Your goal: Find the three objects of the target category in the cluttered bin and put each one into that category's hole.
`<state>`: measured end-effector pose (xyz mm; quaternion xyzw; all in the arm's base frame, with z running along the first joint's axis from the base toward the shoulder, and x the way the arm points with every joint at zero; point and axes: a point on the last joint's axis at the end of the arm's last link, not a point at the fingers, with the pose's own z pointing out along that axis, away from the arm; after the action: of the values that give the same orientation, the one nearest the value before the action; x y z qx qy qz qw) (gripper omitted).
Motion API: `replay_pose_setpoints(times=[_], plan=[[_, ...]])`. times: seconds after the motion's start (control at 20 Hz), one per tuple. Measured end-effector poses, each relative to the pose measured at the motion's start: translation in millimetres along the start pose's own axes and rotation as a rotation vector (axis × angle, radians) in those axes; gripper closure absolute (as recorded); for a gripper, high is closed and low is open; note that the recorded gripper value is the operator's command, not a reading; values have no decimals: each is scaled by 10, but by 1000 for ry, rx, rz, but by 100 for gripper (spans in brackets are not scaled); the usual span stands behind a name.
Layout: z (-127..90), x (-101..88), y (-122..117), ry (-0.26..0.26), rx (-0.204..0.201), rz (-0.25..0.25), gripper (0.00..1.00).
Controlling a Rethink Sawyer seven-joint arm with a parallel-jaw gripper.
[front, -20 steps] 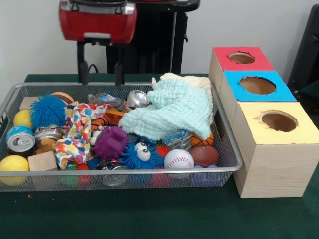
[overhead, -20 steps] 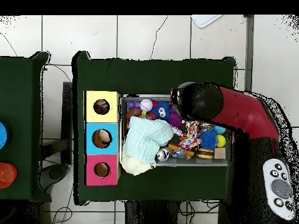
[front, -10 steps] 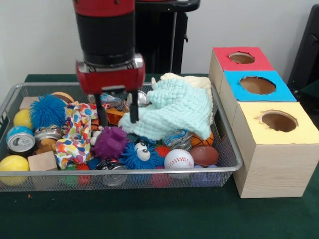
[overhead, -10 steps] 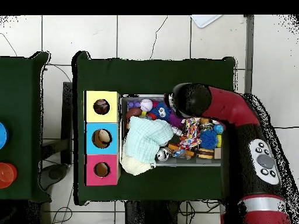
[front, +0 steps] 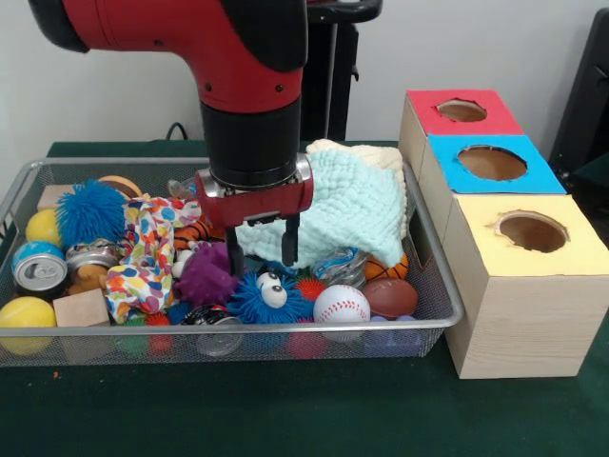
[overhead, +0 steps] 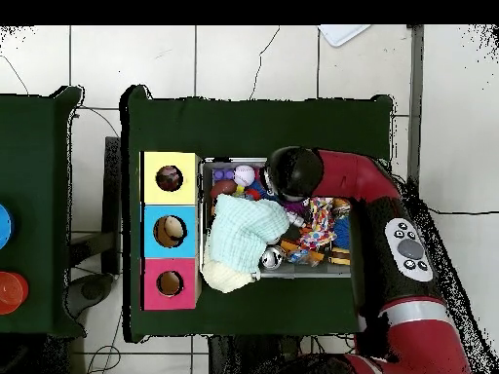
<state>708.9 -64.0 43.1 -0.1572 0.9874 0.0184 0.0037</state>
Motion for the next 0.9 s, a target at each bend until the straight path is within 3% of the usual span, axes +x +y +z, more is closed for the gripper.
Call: replay_pose_setpoints(times=[0.35, 0.7, 0.9], plan=[[-147, 19, -129, 11, 69, -49, 0], [-793, -77, -298, 28, 107, -39, 0], [-961, -123, -408, 4, 119, -28, 0]])
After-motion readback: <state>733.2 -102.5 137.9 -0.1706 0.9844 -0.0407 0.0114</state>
